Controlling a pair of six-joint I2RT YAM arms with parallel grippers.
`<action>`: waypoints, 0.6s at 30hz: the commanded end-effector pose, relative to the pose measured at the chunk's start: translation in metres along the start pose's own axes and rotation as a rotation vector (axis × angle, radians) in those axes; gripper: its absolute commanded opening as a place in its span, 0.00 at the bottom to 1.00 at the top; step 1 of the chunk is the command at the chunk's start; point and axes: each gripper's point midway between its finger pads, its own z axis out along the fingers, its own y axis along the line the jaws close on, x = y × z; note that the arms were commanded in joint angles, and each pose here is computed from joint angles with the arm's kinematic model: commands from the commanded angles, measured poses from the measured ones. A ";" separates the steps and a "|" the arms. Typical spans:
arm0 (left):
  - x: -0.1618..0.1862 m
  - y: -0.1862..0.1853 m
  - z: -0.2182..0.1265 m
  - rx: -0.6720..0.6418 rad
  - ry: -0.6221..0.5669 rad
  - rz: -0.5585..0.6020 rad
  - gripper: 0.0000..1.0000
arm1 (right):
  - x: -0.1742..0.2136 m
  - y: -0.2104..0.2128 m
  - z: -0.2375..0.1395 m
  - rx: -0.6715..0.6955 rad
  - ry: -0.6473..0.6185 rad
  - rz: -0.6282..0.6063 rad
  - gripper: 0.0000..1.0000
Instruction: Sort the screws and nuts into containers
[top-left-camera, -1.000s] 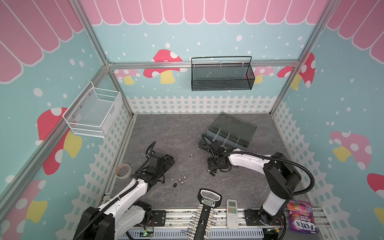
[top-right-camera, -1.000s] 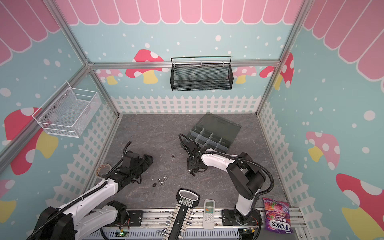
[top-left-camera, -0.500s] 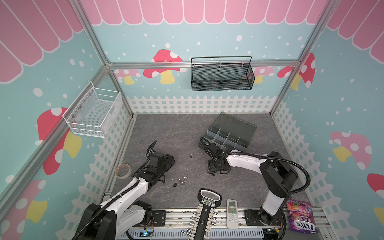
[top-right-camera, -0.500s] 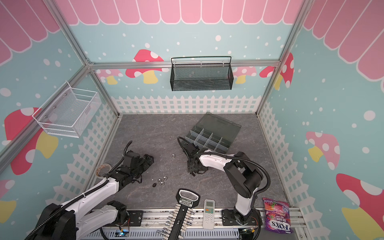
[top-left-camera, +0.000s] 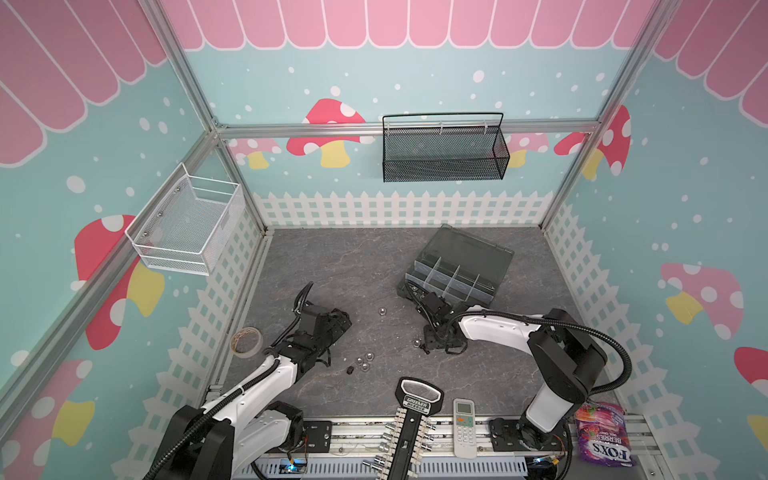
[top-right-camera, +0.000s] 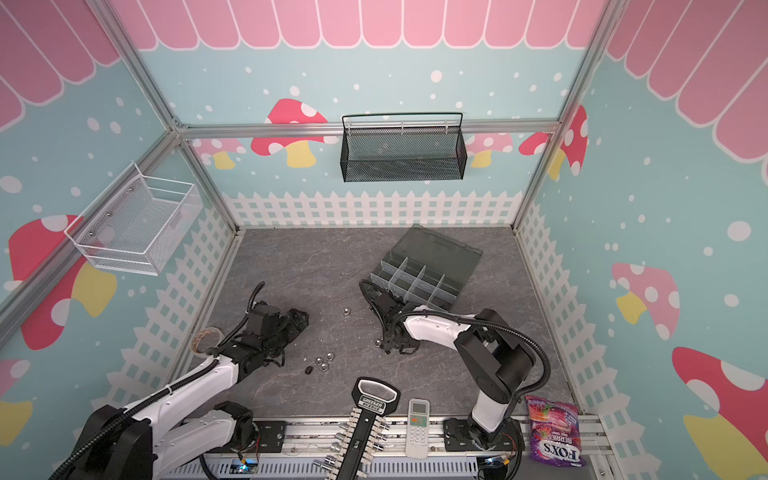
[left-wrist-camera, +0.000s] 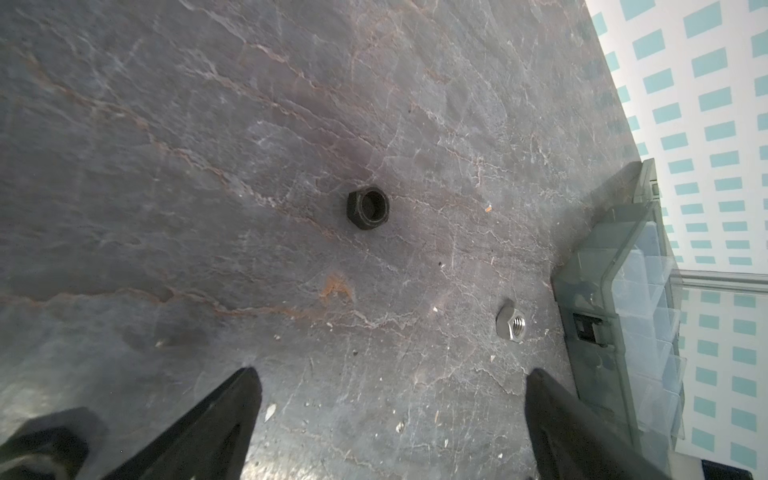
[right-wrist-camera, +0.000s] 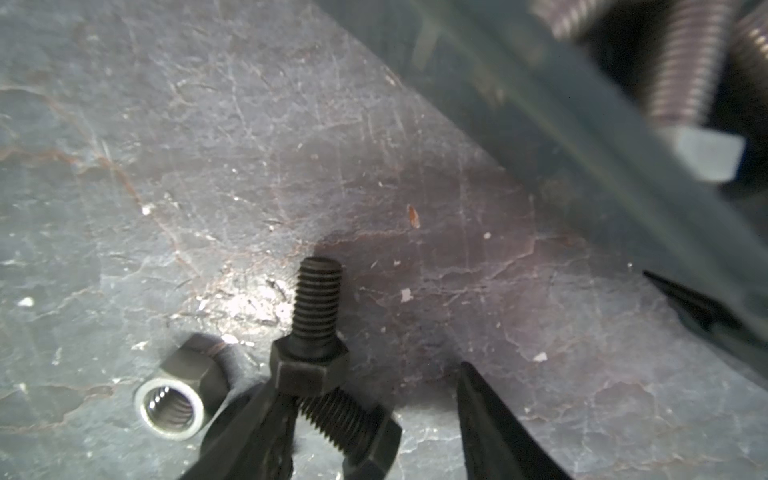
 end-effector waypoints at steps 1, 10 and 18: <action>-0.004 0.002 -0.002 0.006 -0.024 -0.005 1.00 | 0.024 -0.007 0.006 0.029 0.066 0.007 0.58; -0.003 0.006 -0.003 -0.002 -0.031 -0.011 1.00 | 0.030 -0.008 0.008 0.041 0.072 0.006 0.44; -0.006 0.004 -0.003 -0.003 -0.038 -0.009 1.00 | 0.025 -0.007 0.005 0.041 0.051 0.013 0.35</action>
